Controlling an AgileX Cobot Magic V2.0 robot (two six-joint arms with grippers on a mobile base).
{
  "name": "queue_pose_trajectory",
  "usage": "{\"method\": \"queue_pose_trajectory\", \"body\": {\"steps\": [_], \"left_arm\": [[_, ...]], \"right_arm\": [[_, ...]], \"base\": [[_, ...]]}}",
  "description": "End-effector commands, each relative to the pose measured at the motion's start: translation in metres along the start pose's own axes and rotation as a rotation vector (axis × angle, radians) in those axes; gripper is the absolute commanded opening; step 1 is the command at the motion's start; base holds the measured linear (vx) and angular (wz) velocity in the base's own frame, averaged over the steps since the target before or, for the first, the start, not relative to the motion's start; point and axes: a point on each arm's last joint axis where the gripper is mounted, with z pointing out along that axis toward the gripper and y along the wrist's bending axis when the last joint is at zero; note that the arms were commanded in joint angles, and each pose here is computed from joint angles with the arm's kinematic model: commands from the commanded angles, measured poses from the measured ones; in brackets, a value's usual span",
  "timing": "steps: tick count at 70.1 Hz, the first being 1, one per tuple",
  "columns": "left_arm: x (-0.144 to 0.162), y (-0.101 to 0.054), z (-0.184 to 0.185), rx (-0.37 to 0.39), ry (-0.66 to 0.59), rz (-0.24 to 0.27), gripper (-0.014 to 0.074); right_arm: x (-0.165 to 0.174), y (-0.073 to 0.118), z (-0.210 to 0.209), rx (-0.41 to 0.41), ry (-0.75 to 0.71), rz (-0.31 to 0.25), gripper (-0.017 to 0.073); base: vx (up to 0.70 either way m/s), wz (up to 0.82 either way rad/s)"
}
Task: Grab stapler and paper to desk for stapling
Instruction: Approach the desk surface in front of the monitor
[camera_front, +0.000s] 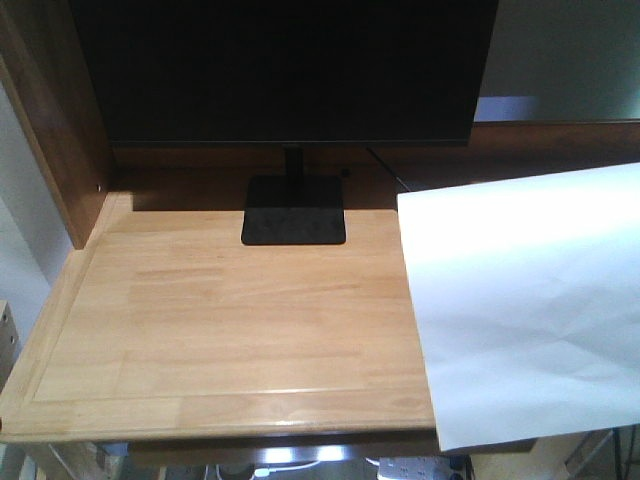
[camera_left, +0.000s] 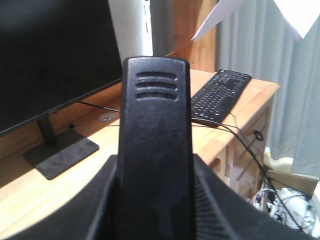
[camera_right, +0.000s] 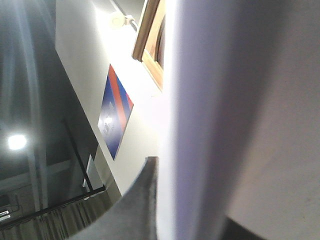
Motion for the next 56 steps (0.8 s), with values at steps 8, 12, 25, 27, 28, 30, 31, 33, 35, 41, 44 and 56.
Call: {"method": "queue_pose_trajectory", "body": {"steps": [8, 12, 25, 27, 28, 30, 31, 33, 35, 41, 44, 56], "left_arm": [[-0.017, 0.002, -0.0015, -0.013, -0.125, -0.016, -0.0006], [-0.017, 0.002, -0.0015, -0.013, -0.125, -0.016, -0.0006], [-0.017, 0.002, -0.0015, -0.013, -0.125, -0.016, -0.0006], [-0.017, 0.002, -0.0015, -0.013, -0.125, -0.016, -0.0006], [-0.017, 0.002, -0.0015, -0.013, -0.125, -0.016, -0.0006], [-0.017, 0.002, -0.0015, -0.013, -0.125, -0.016, -0.0006], [-0.017, 0.002, -0.0015, -0.013, -0.125, -0.016, -0.0006], [-0.017, 0.002, -0.0015, -0.013, -0.125, -0.016, -0.0006], [-0.017, 0.002, -0.0015, -0.013, -0.125, -0.016, -0.0006], [-0.017, 0.002, -0.0015, -0.013, -0.125, -0.016, -0.0006], [-0.017, 0.002, -0.0015, -0.013, -0.125, -0.016, -0.0006], [-0.017, 0.002, -0.0015, -0.013, -0.125, -0.016, -0.0006]], "right_arm": [[-0.0064, 0.0076, 0.005, -0.042, -0.027, -0.006, -0.0006], [-0.0064, 0.0076, 0.005, -0.042, -0.027, -0.006, -0.0006], [-0.0064, 0.0076, 0.005, -0.042, -0.027, -0.006, -0.0006], [-0.0064, 0.0076, 0.005, -0.042, -0.027, -0.006, -0.0006], [-0.0064, 0.0076, 0.005, -0.042, -0.027, -0.006, -0.0006], [-0.0064, 0.0076, 0.005, -0.042, -0.027, -0.006, -0.0006], [-0.0064, 0.0076, 0.005, -0.042, -0.027, -0.006, -0.0006], [-0.0064, 0.0076, 0.005, -0.042, -0.027, -0.006, -0.0006], [-0.0064, 0.0076, 0.005, -0.042, -0.027, -0.006, -0.0006], [-0.0064, 0.0076, 0.005, -0.042, -0.027, -0.006, -0.0006], [-0.0064, 0.0076, 0.005, -0.042, -0.027, -0.006, -0.0006], [-0.0063, 0.0076, 0.005, -0.042, -0.025, -0.003, -0.0006]], "base": [[0.18, 0.04], [0.17, 0.03], [0.15, 0.03], [0.14, 0.03], [0.13, 0.03], [0.13, 0.03], [0.12, 0.03], [0.12, 0.04], [0.11, 0.04], [0.1, 0.04], [0.09, 0.04], [0.07, 0.02]]}}
